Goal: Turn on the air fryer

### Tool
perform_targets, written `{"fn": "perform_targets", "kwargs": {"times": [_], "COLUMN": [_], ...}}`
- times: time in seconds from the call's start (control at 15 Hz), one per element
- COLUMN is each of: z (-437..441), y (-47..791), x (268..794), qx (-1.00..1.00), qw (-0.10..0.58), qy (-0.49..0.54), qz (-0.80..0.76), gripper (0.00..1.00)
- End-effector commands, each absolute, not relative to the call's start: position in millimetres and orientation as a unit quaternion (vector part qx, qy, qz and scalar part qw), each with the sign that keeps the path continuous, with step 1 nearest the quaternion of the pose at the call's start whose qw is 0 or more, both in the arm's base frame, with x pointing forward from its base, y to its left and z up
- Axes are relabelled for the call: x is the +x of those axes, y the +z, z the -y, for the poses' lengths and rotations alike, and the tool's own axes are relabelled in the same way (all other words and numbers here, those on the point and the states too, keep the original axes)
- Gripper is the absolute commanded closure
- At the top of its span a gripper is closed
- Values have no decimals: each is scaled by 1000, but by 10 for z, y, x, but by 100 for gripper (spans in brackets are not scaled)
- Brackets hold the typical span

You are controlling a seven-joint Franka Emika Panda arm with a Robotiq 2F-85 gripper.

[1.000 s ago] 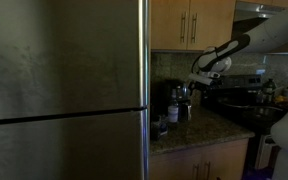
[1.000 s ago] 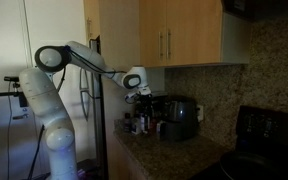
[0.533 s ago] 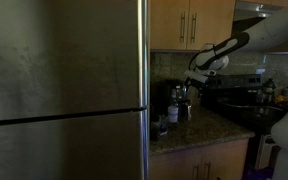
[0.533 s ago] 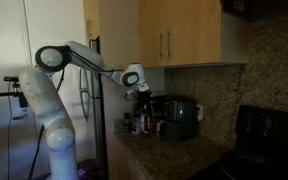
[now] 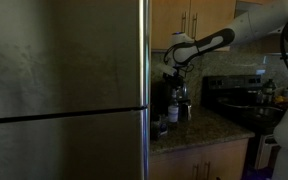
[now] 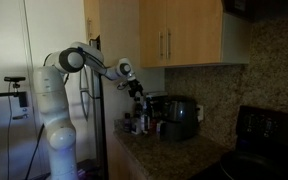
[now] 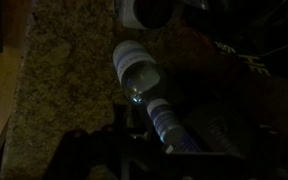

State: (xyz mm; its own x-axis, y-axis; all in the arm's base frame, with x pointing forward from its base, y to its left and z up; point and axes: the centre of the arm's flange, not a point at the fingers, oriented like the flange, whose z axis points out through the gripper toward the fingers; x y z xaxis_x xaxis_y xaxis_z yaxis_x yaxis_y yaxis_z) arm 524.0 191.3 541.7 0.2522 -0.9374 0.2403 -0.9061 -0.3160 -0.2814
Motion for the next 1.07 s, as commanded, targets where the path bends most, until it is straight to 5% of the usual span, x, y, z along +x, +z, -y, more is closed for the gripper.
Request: {"fn": "perform_targets", "kwargs": {"times": [0.0,0.33,0.73,1.0], "z": [-1997,-1577,-1329,-978], "y": [5752,6281,6277,5564], "x": [5367,5137,5057,5541], "qx": [-761,-702,-710,-702], "qw": [-50,-190,-186,-172], "qy": [-196,-227,-182,-73], "qz": [-617,-648,-654,-687], "gripper": [0,0,0,0]}}
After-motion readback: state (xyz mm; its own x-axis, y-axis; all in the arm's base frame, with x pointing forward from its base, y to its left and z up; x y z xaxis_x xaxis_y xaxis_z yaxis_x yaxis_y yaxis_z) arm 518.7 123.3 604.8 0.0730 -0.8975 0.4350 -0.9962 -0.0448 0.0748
